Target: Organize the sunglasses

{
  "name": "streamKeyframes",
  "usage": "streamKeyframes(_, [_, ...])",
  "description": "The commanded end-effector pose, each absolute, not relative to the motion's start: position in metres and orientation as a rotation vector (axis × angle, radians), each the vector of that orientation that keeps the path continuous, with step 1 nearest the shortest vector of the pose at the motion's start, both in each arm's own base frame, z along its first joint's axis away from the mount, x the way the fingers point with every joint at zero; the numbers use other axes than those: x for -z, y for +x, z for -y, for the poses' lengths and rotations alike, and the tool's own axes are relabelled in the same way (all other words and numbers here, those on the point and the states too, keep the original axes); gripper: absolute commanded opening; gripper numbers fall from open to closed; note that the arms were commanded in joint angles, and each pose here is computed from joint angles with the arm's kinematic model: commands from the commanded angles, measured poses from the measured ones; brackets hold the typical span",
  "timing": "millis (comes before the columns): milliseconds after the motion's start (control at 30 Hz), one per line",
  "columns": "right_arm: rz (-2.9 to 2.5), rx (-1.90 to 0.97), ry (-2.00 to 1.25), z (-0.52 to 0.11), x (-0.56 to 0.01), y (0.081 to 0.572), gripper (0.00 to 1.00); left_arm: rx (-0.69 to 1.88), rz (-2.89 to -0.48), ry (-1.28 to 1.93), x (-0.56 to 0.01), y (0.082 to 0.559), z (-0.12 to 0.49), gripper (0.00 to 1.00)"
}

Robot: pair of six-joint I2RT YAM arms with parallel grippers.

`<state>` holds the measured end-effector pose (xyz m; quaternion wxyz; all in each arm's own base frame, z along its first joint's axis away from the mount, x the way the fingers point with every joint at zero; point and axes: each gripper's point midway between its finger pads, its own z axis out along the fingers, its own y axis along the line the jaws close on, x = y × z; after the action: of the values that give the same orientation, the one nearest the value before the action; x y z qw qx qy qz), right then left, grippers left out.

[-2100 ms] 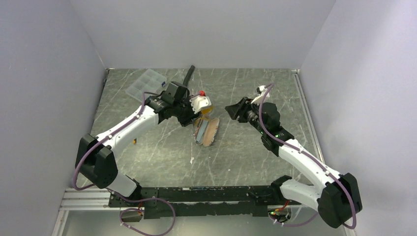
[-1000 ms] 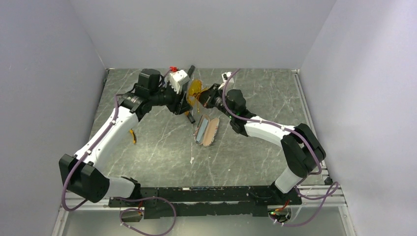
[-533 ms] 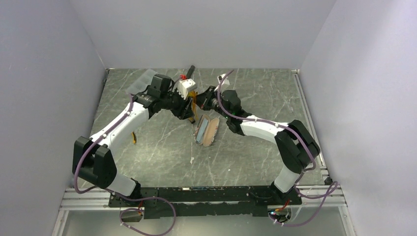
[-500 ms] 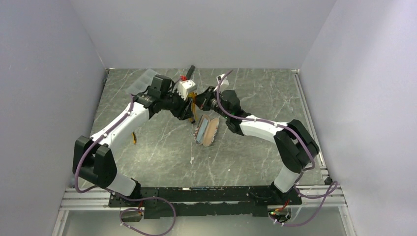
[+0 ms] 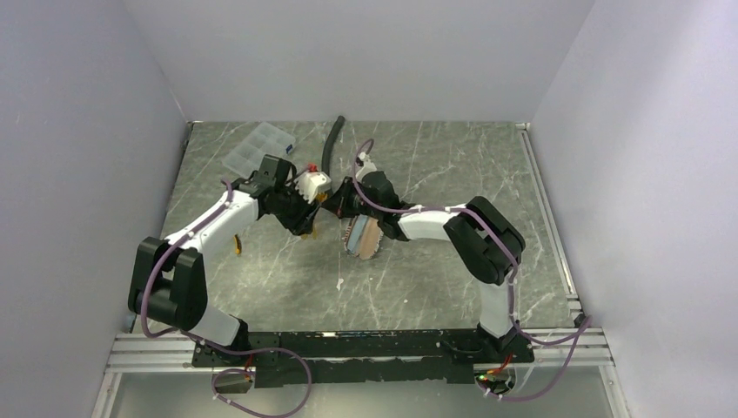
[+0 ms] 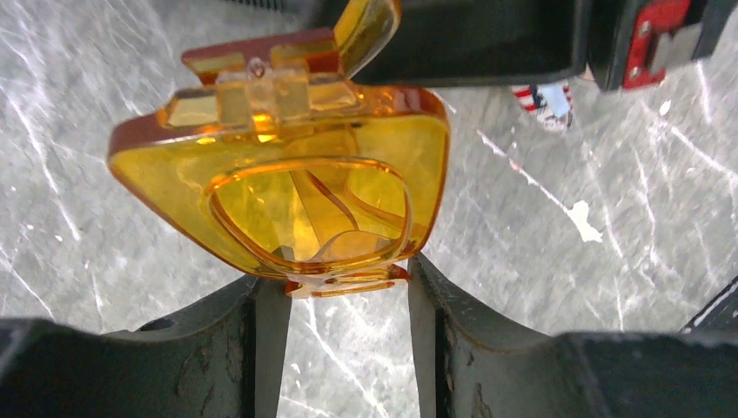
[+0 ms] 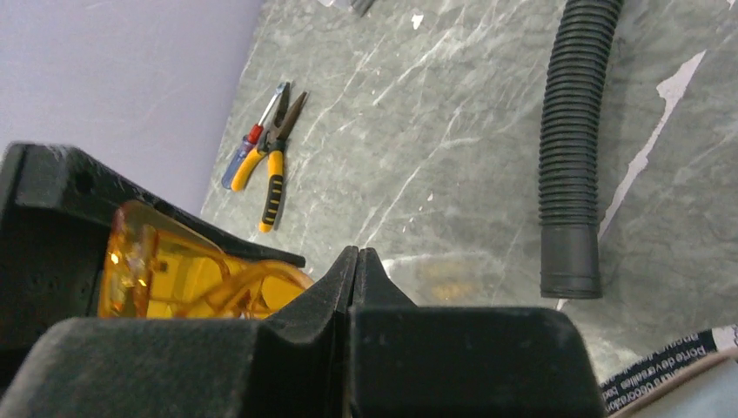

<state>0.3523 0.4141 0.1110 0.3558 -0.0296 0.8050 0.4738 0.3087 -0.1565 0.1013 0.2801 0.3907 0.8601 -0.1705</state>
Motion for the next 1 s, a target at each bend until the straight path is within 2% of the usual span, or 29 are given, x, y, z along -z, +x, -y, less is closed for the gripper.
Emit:
streamKeyframes(0, [-2.005,-1.279,-0.115,-0.426,-0.143,0.360,0.00,0.372,-2.326,1.159,-0.093,0.302,0.139,0.03])
streamKeyframes(267, [-1.978,-1.103,-0.200,-0.394,-0.170,0.353,0.00,0.304,-2.282,1.138,-0.103,0.306,0.120,0.03])
streamKeyframes(333, [-1.995,-1.011,-0.213,-0.376,-0.174,0.349,0.06,0.298,-2.282,1.134,-0.103,0.306,0.118,0.03])
streamKeyframes(400, [-2.012,-0.913,-0.211,-0.353,-0.178,0.343,0.20,0.294,-2.281,1.134,-0.103,0.306,0.118,0.03])
streamKeyframes(467, [-2.039,-0.807,-0.196,-0.327,-0.177,0.336,0.40,0.285,-2.280,1.134,-0.102,0.306,0.117,0.03])
streamKeyframes(633, [-2.215,-0.588,-0.110,-0.271,-0.138,0.309,0.86,0.248,-2.262,1.134,-0.109,0.312,0.114,0.03])
streamKeyframes(667, [-2.247,-0.585,-0.093,-0.267,-0.129,0.302,0.92,0.242,-2.256,1.139,-0.110,0.312,0.114,0.03])
streamKeyframes(800, [-2.334,-0.605,-0.019,-0.261,-0.100,0.286,0.94,0.239,-2.236,1.143,-0.119,0.313,0.114,0.03])
streamKeyframes(867, [-2.344,-0.639,0.008,-0.263,-0.091,0.281,0.91,0.251,-2.233,1.147,-0.121,0.310,0.115,0.03])
streamKeyframes(967, [-2.332,-0.744,0.006,-0.277,-0.088,0.279,0.80,0.248,-2.234,1.154,-0.121,0.308,0.114,0.03])
